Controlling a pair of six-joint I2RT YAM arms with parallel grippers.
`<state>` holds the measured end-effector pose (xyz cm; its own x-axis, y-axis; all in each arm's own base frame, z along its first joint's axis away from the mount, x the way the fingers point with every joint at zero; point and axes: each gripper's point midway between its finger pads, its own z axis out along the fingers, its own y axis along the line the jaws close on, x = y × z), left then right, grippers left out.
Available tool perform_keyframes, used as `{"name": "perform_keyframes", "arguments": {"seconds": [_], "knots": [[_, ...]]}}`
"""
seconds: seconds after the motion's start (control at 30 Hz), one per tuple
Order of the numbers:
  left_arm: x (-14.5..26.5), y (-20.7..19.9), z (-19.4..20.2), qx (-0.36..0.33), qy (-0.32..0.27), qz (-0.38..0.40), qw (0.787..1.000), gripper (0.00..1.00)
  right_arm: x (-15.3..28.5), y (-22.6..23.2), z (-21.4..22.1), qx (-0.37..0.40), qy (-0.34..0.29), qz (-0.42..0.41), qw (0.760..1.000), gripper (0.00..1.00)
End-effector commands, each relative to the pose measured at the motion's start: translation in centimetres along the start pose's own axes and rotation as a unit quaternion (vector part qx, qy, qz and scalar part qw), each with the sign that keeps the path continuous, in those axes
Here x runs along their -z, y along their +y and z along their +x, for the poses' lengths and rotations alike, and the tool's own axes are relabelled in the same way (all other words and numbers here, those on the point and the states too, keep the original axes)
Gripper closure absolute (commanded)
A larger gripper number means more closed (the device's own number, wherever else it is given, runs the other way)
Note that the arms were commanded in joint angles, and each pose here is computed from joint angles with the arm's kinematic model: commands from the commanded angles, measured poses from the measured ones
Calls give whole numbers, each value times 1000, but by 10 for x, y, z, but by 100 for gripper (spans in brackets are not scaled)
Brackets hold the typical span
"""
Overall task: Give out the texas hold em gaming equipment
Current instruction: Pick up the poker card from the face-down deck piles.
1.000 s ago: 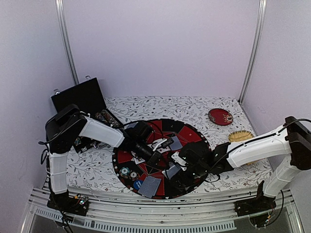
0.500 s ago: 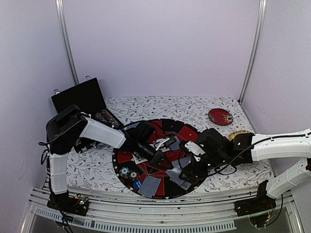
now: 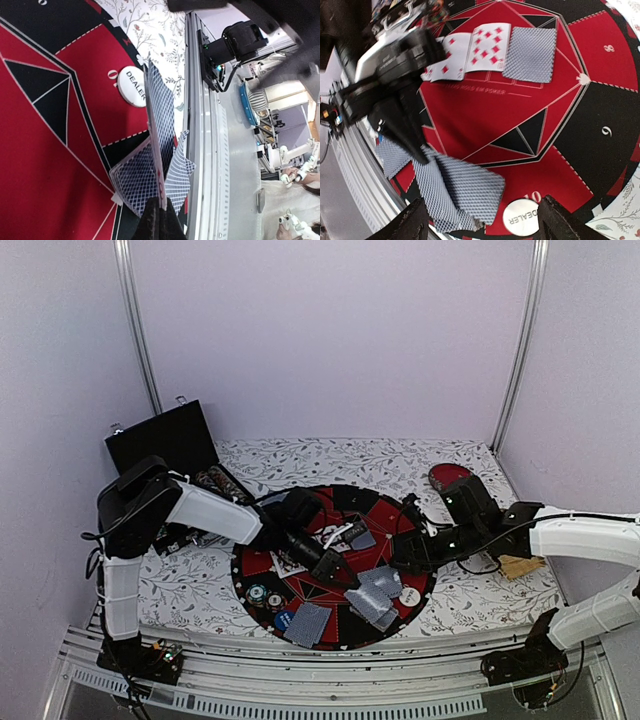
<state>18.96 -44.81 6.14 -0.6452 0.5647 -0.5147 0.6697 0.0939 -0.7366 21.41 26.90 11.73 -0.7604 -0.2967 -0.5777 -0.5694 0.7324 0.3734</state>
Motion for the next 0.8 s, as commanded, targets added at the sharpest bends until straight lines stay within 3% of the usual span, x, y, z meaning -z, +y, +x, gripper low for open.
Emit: {"name": "perform_keyframes", "arguments": {"seconds": [0.0,0.2,0.37,0.77], "knots": [[-9,-2,8,-8,20,12,1000,100,-7,1,-11,-22,-20,-67,997,27],[-11,2,10,-7,25,7,1000,100,-28,-11,0,-51,-3,-115,992,30],[-13,4,14,-7,29,7,1000,100,-44,-8,25,-65,40,-158,985,38],[-13,6,13,-14,31,2,999,100,-56,-8,41,-72,57,-181,979,58]]}}
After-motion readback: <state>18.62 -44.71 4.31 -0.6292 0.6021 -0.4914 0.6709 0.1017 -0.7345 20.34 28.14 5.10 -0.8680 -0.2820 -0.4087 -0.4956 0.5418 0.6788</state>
